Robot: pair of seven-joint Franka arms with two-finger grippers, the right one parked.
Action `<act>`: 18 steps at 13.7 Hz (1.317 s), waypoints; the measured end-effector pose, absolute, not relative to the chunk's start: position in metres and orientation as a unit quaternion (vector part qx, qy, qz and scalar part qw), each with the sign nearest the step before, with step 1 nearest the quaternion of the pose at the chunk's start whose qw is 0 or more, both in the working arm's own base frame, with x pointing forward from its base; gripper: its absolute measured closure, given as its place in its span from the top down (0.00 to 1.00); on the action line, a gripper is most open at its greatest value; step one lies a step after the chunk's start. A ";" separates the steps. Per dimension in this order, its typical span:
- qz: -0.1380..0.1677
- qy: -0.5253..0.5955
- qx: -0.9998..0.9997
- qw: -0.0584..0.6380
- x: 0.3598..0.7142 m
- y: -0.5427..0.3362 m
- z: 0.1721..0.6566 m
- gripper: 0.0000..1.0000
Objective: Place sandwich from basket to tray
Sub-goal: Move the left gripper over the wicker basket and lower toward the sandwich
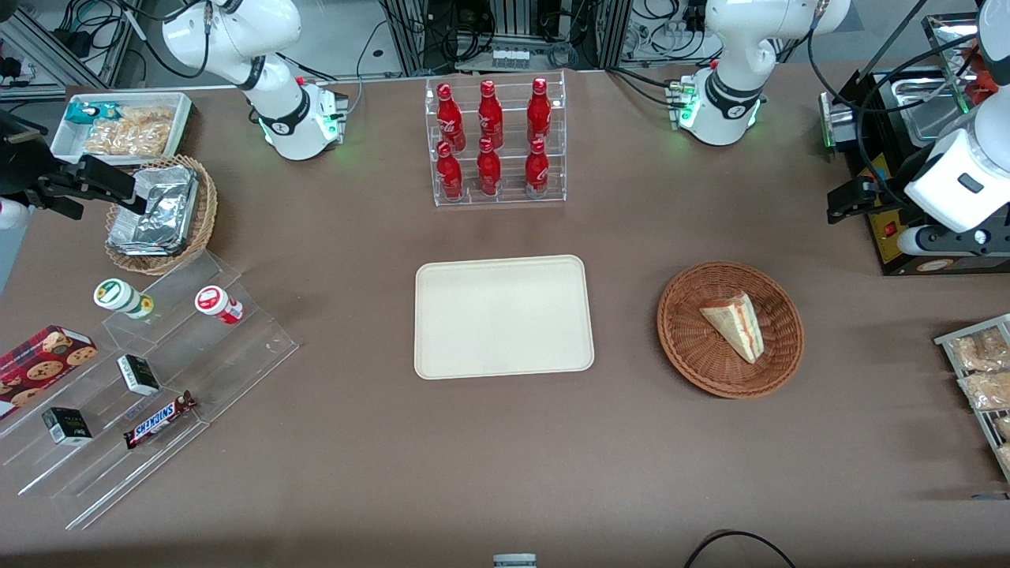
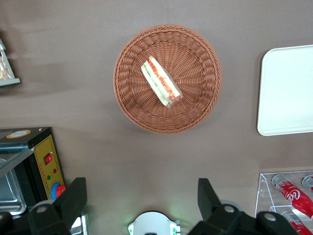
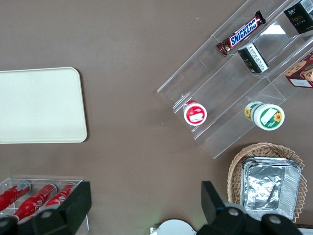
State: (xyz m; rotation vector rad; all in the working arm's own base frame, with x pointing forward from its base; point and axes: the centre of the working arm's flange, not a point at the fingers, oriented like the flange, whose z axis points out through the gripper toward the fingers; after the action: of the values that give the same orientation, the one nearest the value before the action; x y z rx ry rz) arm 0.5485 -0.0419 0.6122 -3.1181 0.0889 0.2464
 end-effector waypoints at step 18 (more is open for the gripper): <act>0.059 0.037 -0.998 0.005 0.542 -0.042 0.386 1.00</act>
State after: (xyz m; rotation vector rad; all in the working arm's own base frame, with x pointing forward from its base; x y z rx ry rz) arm 0.5419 -0.0420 0.3855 -3.1244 0.1149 0.1835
